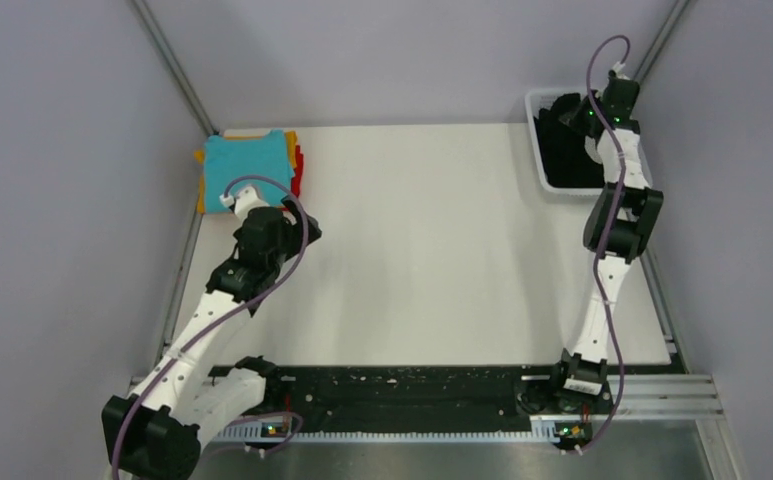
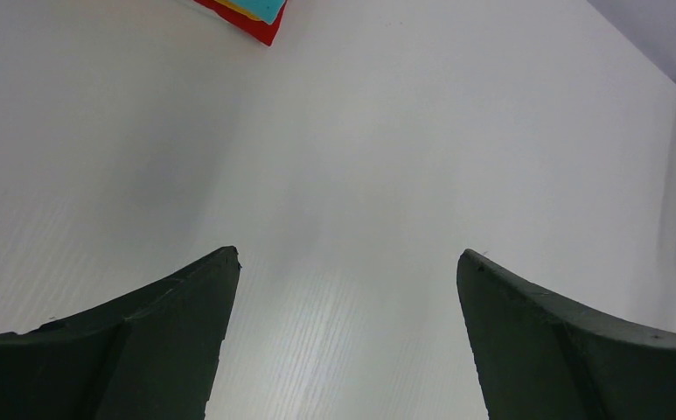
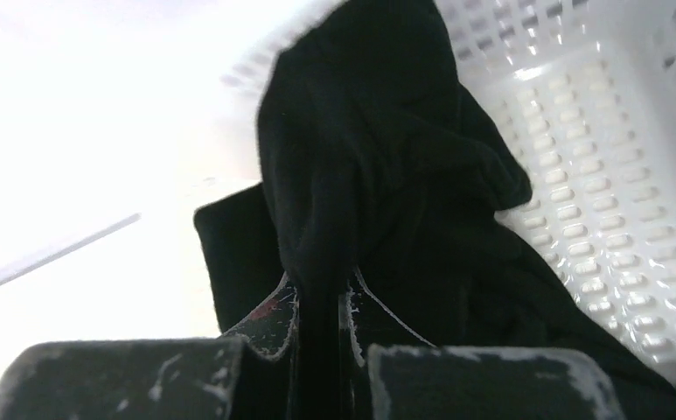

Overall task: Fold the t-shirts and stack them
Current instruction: Grab crumpled tshirt from bin with the right arm, then move the tshirt to the center of the board, then flatten out the tshirt

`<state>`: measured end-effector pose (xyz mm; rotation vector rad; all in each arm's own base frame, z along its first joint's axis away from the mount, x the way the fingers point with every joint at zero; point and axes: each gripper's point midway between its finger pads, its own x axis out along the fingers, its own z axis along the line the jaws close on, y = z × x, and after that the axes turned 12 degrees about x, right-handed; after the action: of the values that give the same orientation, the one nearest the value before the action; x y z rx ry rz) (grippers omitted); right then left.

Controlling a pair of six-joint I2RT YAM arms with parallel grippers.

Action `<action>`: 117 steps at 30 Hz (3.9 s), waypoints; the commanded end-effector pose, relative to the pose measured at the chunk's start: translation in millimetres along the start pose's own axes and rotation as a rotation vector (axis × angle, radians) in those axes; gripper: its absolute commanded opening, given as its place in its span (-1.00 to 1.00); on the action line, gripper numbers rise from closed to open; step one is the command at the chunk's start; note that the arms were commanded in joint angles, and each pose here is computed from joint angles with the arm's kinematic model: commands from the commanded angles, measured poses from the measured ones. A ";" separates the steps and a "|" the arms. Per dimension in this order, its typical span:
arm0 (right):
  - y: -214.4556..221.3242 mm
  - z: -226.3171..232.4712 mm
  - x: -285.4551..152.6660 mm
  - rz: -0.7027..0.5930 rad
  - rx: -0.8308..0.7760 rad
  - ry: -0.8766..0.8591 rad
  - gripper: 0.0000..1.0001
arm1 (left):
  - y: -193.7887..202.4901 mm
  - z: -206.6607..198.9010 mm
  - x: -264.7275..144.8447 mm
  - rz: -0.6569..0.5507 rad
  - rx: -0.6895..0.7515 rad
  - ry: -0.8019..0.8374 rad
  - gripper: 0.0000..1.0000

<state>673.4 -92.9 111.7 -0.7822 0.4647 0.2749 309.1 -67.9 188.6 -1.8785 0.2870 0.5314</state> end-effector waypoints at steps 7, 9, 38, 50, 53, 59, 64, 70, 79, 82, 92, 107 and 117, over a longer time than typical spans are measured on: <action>-69.8 289.7 -284.5 -0.218 -0.310 -0.631 -1.00 | -15.8 -9.6 -12.4 -0.118 0.024 0.110 0.98; -41.8 317.7 -314.4 -0.161 -0.341 -0.719 -1.00 | -16.5 -10.3 -14.2 -0.120 0.036 0.118 0.98; 199.2 85.8 -283.5 0.118 -0.372 0.096 0.81 | 22.7 8.5 -16.4 0.040 0.073 0.060 0.97; 226.7 110.3 -293.1 0.188 -0.463 -0.105 0.96 | 80.9 -12.8 10.2 0.284 0.086 0.163 0.98; 222.1 101.2 -286.1 0.158 -0.456 -0.049 0.96 | 103.7 -25.1 14.6 0.368 0.079 0.244 0.98; 221.2 103.8 -275.7 0.141 -0.433 -0.046 0.96 | 130.0 -44.5 38.1 0.515 0.054 0.289 0.73; 223.5 103.7 -264.0 0.153 -0.431 -0.029 0.96 | 140.5 -48.2 55.5 0.551 0.045 0.282 0.61; 227.4 100.7 -253.8 0.171 -0.436 -0.009 0.96 | 155.7 -63.0 62.1 0.625 0.048 0.331 0.45; 227.4 96.0 -244.9 0.172 -0.463 0.015 0.96 | 160.9 -82.6 77.8 0.653 0.040 0.363 0.06; 227.9 93.8 -241.3 0.175 -0.472 0.025 0.96 | 159.5 -87.3 83.1 0.653 0.040 0.366 -0.18; 224.9 95.1 -233.7 0.171 -0.487 0.035 0.96 | 138.0 -87.0 91.7 0.595 0.071 0.313 -1.00; 210.9 128.2 -152.8 0.158 -0.350 0.130 0.90 | 65.2 -106.1 49.7 0.392 0.081 0.402 -1.00; 258.9 143.2 -89.6 0.306 -0.401 0.036 0.69 | 49.8 -106.4 48.9 0.348 0.085 0.379 -1.00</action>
<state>523.4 157.4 84.5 -1.1124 0.6316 0.5830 340.3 -181.5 125.3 -1.8397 0.9503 0.4628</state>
